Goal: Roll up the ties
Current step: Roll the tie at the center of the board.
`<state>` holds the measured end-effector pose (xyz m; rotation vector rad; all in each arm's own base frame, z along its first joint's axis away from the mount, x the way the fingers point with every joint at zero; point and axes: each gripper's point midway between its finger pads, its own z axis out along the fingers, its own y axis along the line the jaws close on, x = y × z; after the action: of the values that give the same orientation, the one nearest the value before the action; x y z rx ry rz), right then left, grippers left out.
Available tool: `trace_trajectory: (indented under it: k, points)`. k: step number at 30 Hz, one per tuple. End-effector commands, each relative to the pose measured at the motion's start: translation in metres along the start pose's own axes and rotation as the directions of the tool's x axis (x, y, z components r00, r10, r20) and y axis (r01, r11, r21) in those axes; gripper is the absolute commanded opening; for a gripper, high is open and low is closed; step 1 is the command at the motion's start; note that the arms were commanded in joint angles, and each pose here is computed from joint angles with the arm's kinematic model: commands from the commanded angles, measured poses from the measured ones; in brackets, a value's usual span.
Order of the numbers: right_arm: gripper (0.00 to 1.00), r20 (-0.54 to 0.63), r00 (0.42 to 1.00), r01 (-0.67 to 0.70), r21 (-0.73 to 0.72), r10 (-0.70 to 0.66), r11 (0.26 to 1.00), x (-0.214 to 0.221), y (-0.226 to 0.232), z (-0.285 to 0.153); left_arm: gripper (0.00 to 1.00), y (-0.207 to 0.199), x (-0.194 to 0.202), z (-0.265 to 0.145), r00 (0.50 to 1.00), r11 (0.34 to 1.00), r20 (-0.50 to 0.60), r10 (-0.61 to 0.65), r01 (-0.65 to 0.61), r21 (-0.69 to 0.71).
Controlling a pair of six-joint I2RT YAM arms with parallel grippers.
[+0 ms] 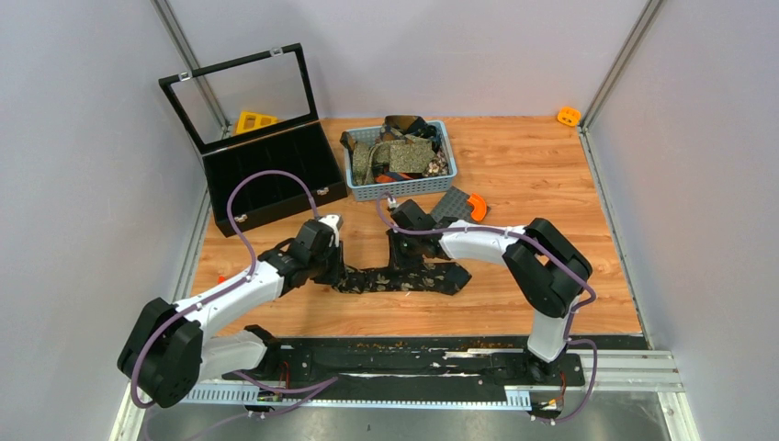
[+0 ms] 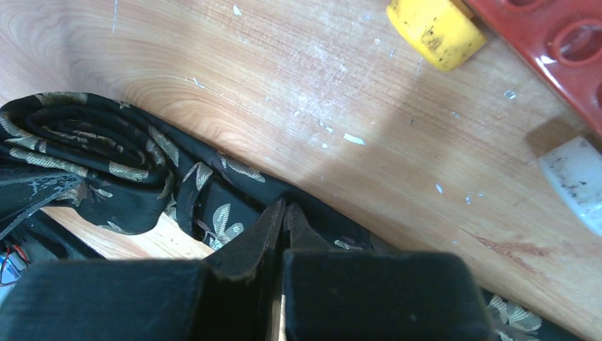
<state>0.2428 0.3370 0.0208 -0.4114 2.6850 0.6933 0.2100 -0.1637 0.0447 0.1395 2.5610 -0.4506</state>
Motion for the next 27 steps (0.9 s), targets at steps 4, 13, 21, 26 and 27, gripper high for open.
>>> trace_trajectory:
  k: [4,13,21,26,27]
  points:
    - [0.00,-0.055,0.998,-0.024,0.091,0.029,0.996,0.038,-0.019,-0.001,0.13,0.005,-0.004,-0.006,0.999,0.995,-0.002,0.051,-0.051,-0.087]
    - [0.00,-0.064,0.998,0.002,0.126,0.006,0.992,0.053,-0.009,-0.007,0.12,0.003,-0.010,-0.011,0.994,0.982,0.002,0.107,-0.105,-0.157]
    - [0.00,0.049,0.999,0.010,0.199,-0.021,0.980,0.015,-0.015,-0.034,0.12,0.010,-0.017,-0.023,0.979,0.927,-0.013,0.204,-0.197,-0.318]
    - [0.01,0.110,0.994,-0.019,0.212,-0.004,0.977,0.001,-0.023,-0.058,0.11,0.012,-0.022,-0.032,0.967,0.881,-0.016,0.254,-0.238,-0.410]
    - [0.01,0.121,0.993,-0.026,0.213,0.001,0.977,-0.001,-0.026,-0.062,0.11,0.012,-0.023,-0.033,0.964,0.869,-0.020,0.265,-0.248,-0.429]
